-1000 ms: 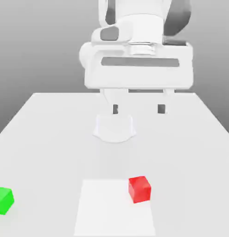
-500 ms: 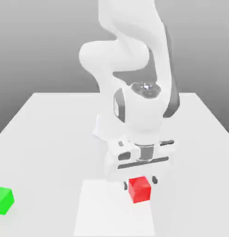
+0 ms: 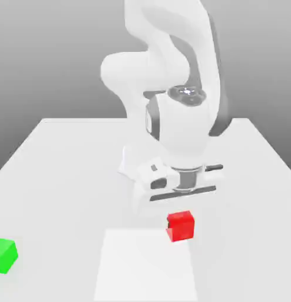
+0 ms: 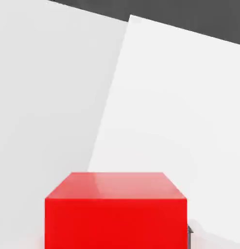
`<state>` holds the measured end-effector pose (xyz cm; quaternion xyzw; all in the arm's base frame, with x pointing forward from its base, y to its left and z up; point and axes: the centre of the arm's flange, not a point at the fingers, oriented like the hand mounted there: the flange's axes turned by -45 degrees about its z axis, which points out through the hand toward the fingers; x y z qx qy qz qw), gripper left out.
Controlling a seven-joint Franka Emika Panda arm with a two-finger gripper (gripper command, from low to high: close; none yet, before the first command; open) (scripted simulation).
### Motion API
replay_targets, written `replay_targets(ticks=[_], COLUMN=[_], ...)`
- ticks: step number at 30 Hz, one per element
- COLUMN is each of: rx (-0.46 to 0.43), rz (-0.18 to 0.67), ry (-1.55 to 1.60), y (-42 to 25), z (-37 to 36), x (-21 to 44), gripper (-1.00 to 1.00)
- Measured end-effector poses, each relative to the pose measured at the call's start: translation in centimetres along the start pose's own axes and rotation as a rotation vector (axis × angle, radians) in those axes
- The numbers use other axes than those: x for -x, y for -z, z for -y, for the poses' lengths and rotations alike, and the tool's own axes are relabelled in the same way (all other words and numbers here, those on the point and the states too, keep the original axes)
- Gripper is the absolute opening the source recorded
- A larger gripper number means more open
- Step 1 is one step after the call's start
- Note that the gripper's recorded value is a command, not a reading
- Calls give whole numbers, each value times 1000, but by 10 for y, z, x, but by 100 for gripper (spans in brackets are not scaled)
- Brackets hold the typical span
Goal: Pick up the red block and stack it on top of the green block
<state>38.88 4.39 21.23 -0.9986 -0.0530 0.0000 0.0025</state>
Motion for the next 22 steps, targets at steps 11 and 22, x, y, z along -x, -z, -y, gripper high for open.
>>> replay_targets(ticks=[11,22], rx=[-7,4], rz=[-3,-5], ry=[-1055,-1447], y=[26,-21], z=[-262,-364], x=[-11,29], gripper=[-100,100])
